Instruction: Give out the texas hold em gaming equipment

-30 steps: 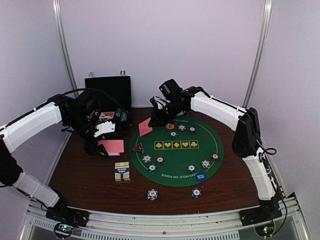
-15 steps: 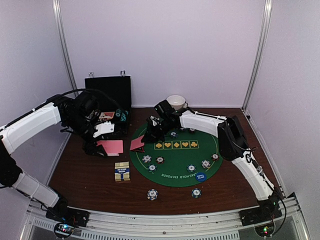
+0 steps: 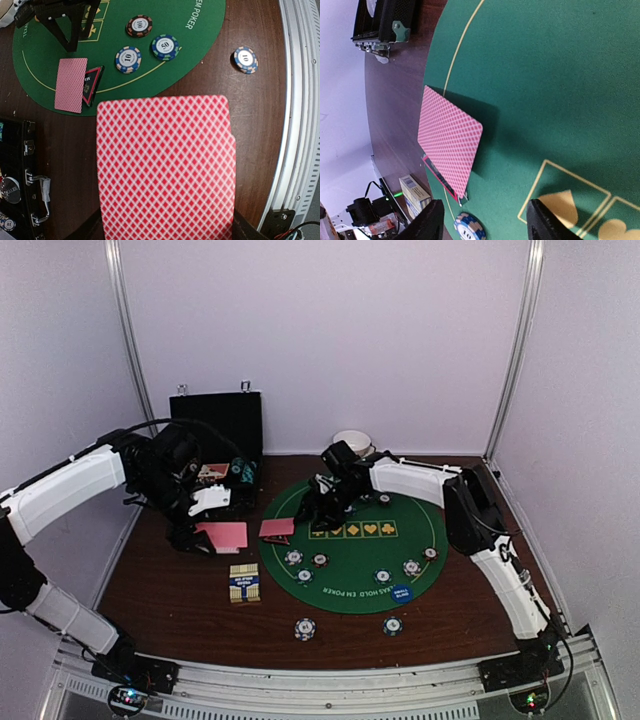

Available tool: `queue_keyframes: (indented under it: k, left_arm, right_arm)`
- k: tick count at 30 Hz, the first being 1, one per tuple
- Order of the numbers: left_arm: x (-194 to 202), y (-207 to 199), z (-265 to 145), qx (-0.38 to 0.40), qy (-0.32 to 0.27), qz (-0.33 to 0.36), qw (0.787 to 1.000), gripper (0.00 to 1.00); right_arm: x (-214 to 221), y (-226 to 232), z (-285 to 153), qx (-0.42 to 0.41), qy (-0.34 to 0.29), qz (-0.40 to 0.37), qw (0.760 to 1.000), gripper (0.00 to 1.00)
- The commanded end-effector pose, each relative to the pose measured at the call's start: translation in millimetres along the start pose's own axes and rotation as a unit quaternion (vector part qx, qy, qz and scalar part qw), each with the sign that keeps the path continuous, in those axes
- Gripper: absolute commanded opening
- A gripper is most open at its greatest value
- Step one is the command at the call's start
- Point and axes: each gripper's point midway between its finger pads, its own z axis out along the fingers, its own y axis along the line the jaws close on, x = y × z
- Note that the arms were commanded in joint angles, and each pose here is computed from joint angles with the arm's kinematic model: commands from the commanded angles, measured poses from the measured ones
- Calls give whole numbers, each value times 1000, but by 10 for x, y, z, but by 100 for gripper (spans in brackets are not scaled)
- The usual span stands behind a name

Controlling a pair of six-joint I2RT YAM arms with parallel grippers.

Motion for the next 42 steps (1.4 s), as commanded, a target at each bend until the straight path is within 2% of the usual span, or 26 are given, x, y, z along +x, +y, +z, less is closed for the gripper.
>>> queue_keyframes:
  k: [1,7,17,24,42]
  left_arm:
    - [-123,102,-59,-12,-22,-6,1000,0]
    - [-185,223,-29,-24,-26,-15,999,0]
    - [-275,308,-25,-29,-38,-23,999,0]
    - [-319,305,-54,-27,-46,-22,998,0]
    - [-439,319,-103,-21,-67,-20,997,0]
  right_arm:
    - [-73,309,-570,9,-46,-42,998,62]
    - [140,793,-929,-84,-83,-47,992,77]
    - [792,1667,-1031,-254,-76,-40,963,87]
    - [1025,1893,-825,-275,-42,-44,960,88]
    - [1124,2088,-520,-289,3,-45,956,89]
